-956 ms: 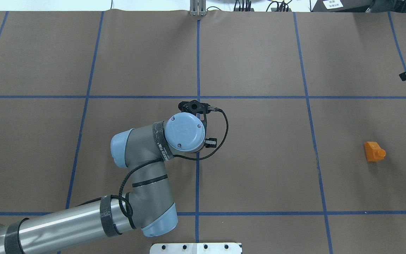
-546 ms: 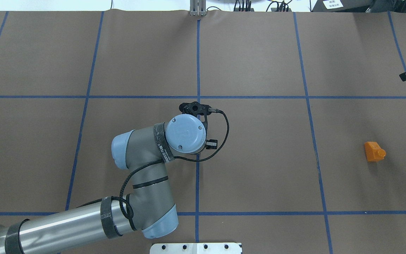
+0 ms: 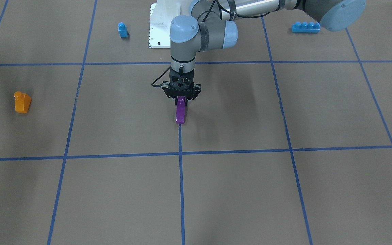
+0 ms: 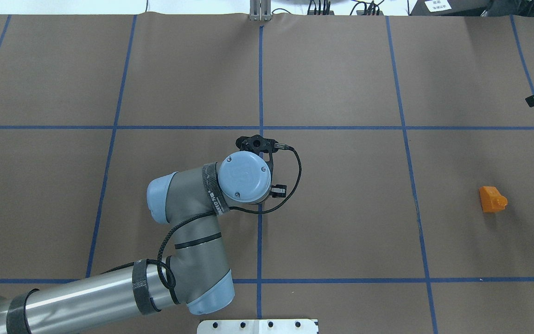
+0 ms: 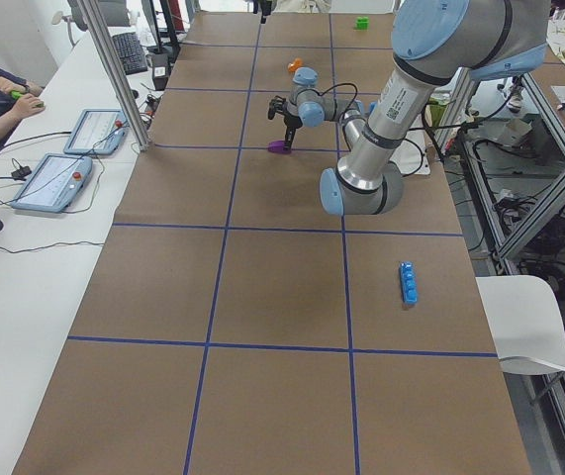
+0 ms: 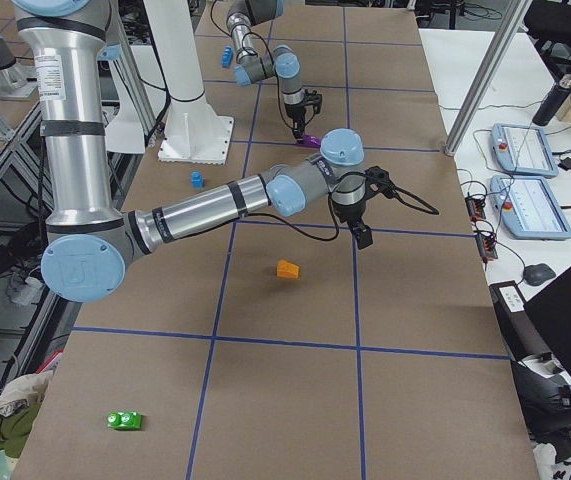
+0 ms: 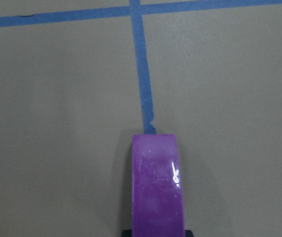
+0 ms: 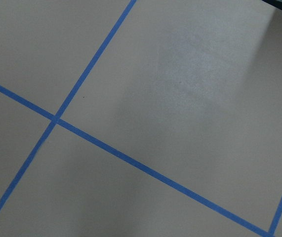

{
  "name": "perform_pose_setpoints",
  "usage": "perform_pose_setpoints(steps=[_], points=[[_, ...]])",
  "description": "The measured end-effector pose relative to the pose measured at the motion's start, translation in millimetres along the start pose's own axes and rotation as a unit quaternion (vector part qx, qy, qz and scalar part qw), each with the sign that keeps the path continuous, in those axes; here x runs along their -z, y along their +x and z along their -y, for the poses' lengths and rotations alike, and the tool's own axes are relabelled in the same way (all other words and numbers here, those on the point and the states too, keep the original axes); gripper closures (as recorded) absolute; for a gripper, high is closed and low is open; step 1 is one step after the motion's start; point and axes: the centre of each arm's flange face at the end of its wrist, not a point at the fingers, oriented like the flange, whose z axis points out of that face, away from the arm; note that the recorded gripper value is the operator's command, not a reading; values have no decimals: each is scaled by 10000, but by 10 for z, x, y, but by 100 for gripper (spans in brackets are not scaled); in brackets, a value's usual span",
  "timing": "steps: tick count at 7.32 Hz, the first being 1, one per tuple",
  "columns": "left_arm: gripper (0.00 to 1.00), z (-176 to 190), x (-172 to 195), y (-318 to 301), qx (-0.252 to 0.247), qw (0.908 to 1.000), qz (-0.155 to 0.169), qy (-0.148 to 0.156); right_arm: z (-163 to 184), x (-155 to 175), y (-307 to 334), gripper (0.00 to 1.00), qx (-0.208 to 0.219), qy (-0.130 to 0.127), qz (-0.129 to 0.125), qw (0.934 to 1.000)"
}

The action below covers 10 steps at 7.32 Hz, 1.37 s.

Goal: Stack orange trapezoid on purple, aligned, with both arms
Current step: 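Carry the purple block with the left gripper to the table center, then release the purple block with the left gripper while the right gripper approaches the orange block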

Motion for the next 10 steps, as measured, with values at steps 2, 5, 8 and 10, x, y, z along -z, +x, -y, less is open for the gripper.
perform_pose_setpoints(steps=[2,5,8,10], points=[[0,9,39,7,0,10000,-52,21,0,-1,1,0,-2,-1,0,10000],[0,263,701,-77,-15,9988,-477,102,-27,-55,-41,0,-368,-49,37,9993],[0,603,1678,-1215,-650,9967,-407,-269,-426,-345,-276,2,-1108,111,253,9935],[0,808,1951,-2481,-1233,9912,-193,-447,-953,-546,-358,2,-1803,128,354,9829]])
